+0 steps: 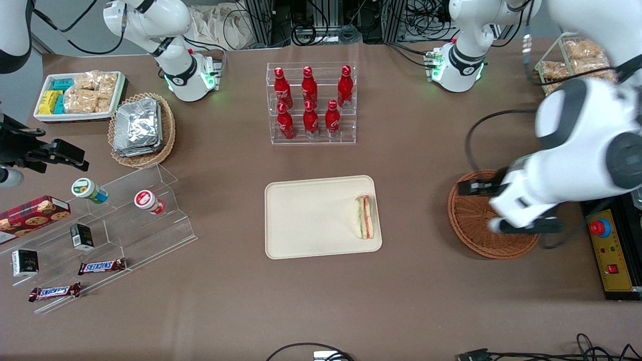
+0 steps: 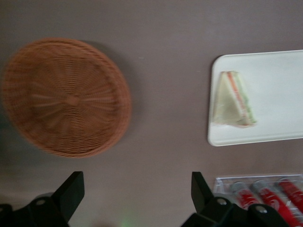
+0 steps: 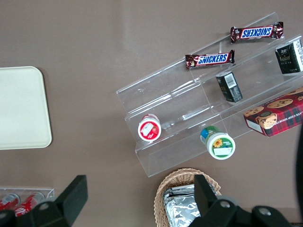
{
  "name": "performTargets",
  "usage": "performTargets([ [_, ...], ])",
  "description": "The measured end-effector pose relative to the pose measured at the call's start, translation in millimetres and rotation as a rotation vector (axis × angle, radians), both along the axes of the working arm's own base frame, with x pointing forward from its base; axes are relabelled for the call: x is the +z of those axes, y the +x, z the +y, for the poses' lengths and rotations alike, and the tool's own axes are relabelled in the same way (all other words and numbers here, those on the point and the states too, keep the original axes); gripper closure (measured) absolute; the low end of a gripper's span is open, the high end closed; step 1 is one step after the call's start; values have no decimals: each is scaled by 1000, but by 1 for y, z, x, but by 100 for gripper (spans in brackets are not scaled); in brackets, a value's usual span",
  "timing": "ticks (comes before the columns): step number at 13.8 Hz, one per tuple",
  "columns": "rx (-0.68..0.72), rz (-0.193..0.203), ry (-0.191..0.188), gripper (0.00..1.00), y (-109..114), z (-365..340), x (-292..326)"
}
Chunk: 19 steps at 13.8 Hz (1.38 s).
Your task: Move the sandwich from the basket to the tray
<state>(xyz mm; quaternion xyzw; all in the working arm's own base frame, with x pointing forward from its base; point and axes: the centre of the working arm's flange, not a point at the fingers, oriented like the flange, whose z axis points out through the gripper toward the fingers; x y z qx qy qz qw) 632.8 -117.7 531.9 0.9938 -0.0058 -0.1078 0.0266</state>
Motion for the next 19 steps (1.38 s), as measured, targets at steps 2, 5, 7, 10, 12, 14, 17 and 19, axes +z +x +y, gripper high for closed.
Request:
performTargets([
  [2, -18, -5, 72, 0, -12, 27, 25],
  [5, -25, -23, 160, 0, -30, 37, 53],
  [7, -28, -19, 173, 0, -38, 39, 56],
  [10, -46, 1, 176, 0, -43, 39, 46],
  [12, -52, -22, 175, 0, -45, 37, 39],
  [14, -58, -67, 176, 0, -54, 36, 31],
  [17, -63, -97, 184, 0, -75, 36, 26],
  [19, -63, -105, 186, 0, -81, 36, 28],
])
